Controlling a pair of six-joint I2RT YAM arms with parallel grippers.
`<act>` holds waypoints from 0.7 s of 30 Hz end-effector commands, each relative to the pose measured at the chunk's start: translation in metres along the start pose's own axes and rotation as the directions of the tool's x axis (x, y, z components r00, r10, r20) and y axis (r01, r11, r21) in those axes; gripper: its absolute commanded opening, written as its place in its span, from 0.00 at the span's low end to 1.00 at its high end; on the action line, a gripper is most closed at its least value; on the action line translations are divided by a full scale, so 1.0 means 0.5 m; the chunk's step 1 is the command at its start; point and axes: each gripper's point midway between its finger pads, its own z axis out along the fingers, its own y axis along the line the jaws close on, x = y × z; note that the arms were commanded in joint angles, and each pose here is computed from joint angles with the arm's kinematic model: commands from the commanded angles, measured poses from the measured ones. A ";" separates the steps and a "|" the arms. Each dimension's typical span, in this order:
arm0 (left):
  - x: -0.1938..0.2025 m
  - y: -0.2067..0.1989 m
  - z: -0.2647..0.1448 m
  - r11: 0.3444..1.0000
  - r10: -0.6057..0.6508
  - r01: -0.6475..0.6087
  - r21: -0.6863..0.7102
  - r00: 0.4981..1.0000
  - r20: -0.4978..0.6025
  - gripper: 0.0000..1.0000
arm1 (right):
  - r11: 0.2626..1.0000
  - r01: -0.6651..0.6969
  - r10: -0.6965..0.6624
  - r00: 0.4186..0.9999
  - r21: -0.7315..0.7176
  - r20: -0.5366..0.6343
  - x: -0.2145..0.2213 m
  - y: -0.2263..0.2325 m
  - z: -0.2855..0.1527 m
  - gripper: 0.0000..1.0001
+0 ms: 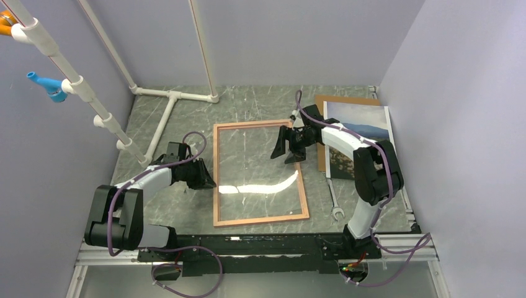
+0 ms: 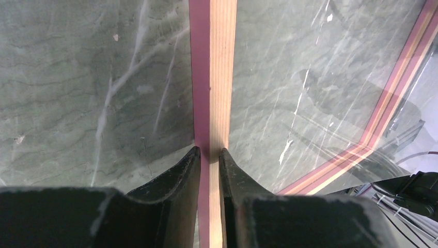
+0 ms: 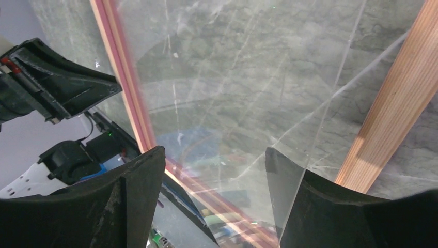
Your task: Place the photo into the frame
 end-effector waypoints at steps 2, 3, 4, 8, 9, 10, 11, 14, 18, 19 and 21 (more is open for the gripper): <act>0.025 0.041 0.015 0.996 0.009 -0.012 -0.089 0.999 -0.037 0.24 | 0.998 0.036 -0.036 0.999 0.056 0.004 0.002 -0.020 0.012 0.75; 0.026 0.042 0.014 0.996 0.009 -0.012 -0.091 0.999 -0.037 0.24 | 0.997 0.040 -0.040 0.999 0.065 0.005 0.001 -0.023 0.014 0.75; 0.026 0.042 0.014 0.996 0.009 -0.013 -0.091 0.999 -0.037 0.24 | 0.996 0.045 -0.045 0.999 0.073 0.006 0.001 -0.025 0.015 0.76; 0.028 0.041 0.014 0.996 0.012 -0.016 -0.090 0.999 -0.040 0.23 | 0.989 0.070 -0.073 0.997 0.134 0.022 -0.007 -0.033 0.014 0.79; 0.027 0.041 0.014 0.996 0.012 -0.016 -0.091 0.999 -0.039 0.23 | 0.984 0.073 -0.079 0.996 0.163 0.030 -0.011 -0.040 0.013 0.81; 0.028 0.042 0.015 0.996 0.012 -0.015 -0.092 0.999 -0.040 0.23 | 0.980 0.077 -0.085 0.996 0.182 0.032 -0.012 -0.042 0.011 0.82; 0.028 0.042 0.014 0.996 0.012 -0.016 -0.091 0.999 -0.040 0.23 | 0.975 0.079 -0.088 0.996 0.205 0.034 -0.013 -0.048 0.009 0.83; 0.028 0.042 0.015 0.995 0.012 -0.016 -0.094 0.999 -0.041 0.23 | 0.963 0.085 -0.099 0.994 0.256 0.041 -0.016 -0.058 0.004 0.86; 0.029 0.043 0.015 0.995 0.012 -0.016 -0.094 0.999 -0.042 0.23 | 0.951 0.087 -0.104 0.994 0.296 0.042 -0.015 -0.065 0.001 0.88; 0.028 0.042 0.015 0.995 0.013 -0.016 -0.094 0.999 -0.041 0.23 | 0.950 0.085 -0.103 0.994 0.301 0.042 -0.015 -0.067 0.001 0.88; 0.029 0.043 0.015 0.995 0.012 -0.016 -0.096 0.999 -0.043 0.23 | 0.947 0.088 -0.106 0.993 0.309 0.043 -0.014 -0.068 -0.001 0.89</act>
